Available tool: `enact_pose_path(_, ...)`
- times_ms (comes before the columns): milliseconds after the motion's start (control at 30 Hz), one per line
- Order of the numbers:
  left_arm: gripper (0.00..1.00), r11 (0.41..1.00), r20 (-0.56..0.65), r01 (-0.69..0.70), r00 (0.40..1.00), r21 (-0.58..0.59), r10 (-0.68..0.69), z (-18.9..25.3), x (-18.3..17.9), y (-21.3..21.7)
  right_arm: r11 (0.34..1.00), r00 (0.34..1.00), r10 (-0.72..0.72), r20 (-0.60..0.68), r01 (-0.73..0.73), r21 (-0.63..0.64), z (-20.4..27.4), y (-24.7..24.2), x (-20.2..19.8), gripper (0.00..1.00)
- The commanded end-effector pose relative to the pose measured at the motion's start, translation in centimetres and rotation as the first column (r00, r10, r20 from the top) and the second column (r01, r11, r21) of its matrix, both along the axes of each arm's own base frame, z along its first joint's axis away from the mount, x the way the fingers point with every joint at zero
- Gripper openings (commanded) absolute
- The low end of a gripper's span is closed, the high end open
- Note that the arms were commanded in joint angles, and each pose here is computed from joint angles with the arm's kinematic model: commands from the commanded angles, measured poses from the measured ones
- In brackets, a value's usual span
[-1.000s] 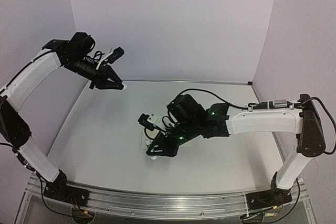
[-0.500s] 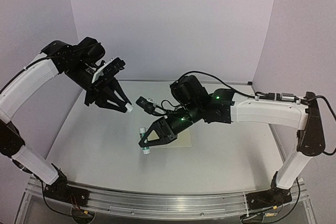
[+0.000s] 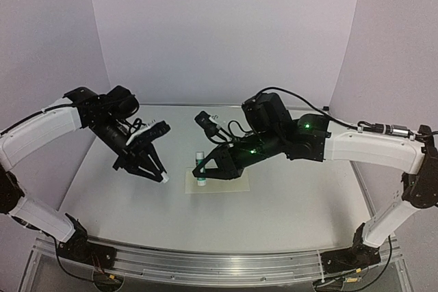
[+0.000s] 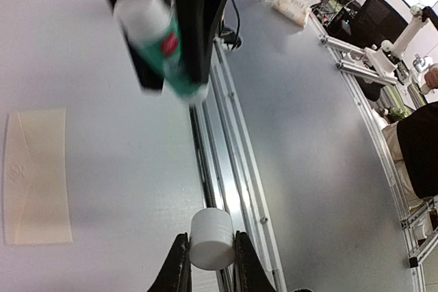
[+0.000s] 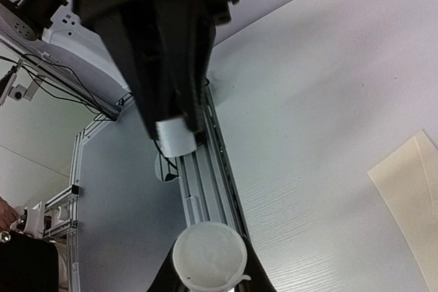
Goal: Place the letter into the envelope and seal it
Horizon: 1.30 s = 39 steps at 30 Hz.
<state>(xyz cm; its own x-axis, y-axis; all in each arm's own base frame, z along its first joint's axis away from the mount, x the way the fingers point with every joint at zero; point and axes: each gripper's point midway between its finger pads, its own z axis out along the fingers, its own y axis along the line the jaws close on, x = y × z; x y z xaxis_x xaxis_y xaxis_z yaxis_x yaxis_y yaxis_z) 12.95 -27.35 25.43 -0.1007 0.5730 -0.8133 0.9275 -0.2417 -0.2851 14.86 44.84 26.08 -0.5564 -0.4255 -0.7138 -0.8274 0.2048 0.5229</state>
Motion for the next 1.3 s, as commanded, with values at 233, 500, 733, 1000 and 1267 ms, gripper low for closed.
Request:
enact_pose_path(233,0.0,0.954,0.423,-0.101,0.906,0.283,-0.03,-15.5,3.7,-0.2,0.969,0.952,-0.246,0.18,0.238,0.066,2.3,-3.3,3.3,0.0)
enact_pose_path(500,0.0,0.915,0.512,-0.021,0.834,0.402,-0.206,-21.9,2.4,-2.6,0.93,0.9,-0.366,0.235,0.363,0.059,1.7,-5.4,5.0,0.0)
enact_pose_path(733,0.02,0.88,0.543,-0.04,0.8,0.473,-0.256,-24.5,3.1,-3.3,0.92,0.887,-0.387,0.25,0.389,0.045,1.1,-5.6,5.5,0.0)
enact_pose_path(1000,0.44,0.903,0.525,-0.01,0.816,0.43,-0.241,-22.6,2.5,-4.5,0.908,0.867,-0.413,0.277,0.414,0.06,1.8,-6.0,6.0,0.0)
enact_pose_path(1267,0.68,0.985,0.501,0.051,0.856,0.164,-0.128,-11.8,0.5,-7.9,0.818,0.772,-0.575,0.269,0.551,0.167,5.2,-7.2,8.3,0.0)
